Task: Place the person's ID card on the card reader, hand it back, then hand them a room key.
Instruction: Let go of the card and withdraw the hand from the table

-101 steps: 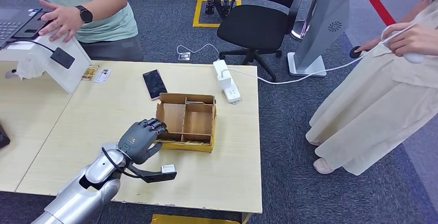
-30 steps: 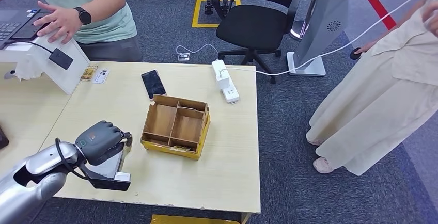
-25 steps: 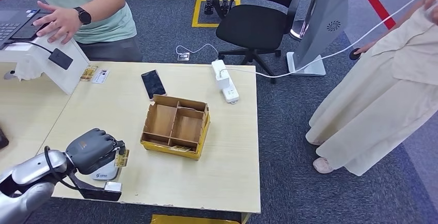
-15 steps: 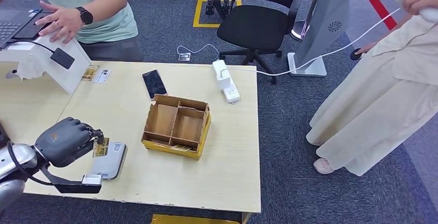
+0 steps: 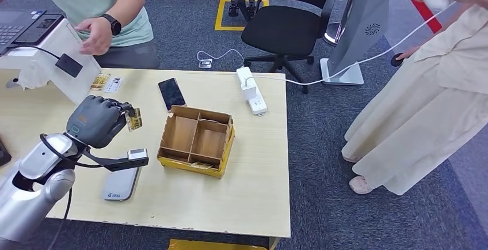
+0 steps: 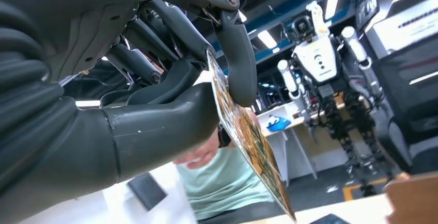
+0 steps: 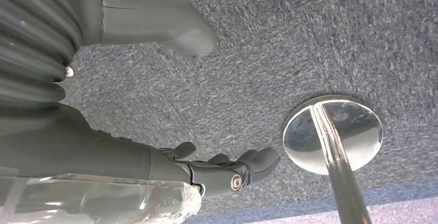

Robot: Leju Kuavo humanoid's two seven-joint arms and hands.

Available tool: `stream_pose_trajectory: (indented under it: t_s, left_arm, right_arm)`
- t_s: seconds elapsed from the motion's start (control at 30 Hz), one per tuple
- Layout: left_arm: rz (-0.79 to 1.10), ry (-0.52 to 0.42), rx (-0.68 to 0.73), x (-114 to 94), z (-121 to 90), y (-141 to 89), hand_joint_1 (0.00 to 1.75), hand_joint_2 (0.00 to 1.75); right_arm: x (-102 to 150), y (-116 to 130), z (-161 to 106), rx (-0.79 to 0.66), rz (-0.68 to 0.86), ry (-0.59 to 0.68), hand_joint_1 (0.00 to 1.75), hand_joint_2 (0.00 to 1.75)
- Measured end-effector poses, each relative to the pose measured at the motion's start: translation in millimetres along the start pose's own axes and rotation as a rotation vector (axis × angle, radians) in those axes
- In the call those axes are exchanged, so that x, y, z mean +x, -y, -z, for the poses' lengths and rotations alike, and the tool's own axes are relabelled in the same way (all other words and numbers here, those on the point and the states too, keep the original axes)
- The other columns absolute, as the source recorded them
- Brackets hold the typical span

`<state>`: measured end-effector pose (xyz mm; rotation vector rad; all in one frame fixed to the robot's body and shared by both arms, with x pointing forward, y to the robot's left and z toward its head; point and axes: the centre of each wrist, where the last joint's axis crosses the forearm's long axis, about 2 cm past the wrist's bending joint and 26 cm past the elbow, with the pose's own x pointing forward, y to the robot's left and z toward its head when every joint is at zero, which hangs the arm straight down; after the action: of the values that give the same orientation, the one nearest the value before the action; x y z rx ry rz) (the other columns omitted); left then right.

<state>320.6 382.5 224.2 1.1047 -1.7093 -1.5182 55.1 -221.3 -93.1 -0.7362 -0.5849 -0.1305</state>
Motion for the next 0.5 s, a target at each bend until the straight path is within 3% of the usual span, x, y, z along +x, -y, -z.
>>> stream_pose_trajectory:
  t_s: [0.5]
  left_arm:
    - [0.019,-0.134,0.088,-5.7,65.2,-4.3,1.75,1.75]
  right_arm:
    - [3.7,-2.4,0.0,0.015,-0.006,0.011,0.00,1.75]
